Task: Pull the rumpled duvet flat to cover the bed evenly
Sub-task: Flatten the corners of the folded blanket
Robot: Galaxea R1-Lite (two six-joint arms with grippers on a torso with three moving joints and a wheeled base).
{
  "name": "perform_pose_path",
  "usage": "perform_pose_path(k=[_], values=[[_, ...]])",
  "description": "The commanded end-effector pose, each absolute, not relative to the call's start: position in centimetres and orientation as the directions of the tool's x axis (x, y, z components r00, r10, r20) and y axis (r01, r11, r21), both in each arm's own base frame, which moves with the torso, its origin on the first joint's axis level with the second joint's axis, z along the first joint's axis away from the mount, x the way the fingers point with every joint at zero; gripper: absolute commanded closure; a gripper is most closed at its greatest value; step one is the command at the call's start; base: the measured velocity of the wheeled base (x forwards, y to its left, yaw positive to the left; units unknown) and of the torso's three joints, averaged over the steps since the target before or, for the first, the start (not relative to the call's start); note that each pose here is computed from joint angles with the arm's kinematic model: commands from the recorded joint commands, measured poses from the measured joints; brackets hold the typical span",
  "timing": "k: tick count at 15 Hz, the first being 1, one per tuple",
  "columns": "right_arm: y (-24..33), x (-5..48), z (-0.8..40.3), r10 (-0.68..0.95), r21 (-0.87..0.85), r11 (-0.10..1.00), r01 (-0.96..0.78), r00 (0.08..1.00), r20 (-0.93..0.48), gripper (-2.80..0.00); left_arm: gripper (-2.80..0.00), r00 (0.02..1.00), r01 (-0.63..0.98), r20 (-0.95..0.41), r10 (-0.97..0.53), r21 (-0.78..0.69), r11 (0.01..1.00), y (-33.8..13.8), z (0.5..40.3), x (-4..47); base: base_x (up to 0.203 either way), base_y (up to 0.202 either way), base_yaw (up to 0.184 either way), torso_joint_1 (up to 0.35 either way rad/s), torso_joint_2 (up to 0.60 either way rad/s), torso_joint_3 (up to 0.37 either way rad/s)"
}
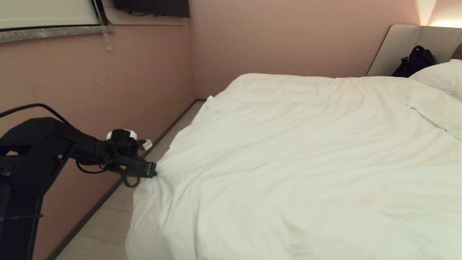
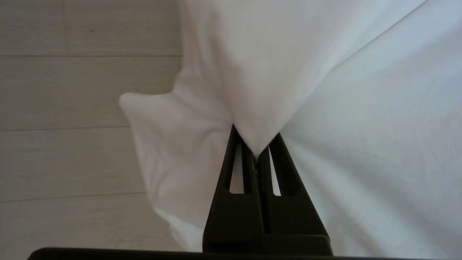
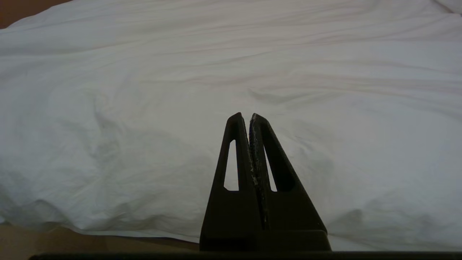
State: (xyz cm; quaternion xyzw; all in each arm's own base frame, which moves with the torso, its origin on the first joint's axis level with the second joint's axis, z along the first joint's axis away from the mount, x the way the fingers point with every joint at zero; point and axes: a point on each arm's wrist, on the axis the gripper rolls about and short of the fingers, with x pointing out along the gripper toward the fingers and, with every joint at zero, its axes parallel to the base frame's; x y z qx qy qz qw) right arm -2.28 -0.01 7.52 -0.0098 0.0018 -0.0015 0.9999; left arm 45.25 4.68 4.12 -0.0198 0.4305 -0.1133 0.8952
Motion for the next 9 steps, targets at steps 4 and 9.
perform_pose_path(k=[4, 9], values=[[0.0, -2.3, 7.5, -0.003, -0.020, 1.000, 0.003, 1.000, -0.005, 0.00, 0.00, 0.644, 0.118, -0.750, -0.150, -0.096, 0.988, 7.0, 5.1, 45.5, 0.000, 0.000, 0.000, 0.000, 0.00, 0.000], [0.0, -2.3, 7.5, -0.003, -0.020, 1.000, 0.003, 1.000, -0.005, 0.00, 0.00, 0.692, 0.082, -0.715, -0.100, -0.061, 0.995, 7.8, 6.9, 46.3, 0.000, 0.000, 0.000, 0.000, 0.00, 0.000]])
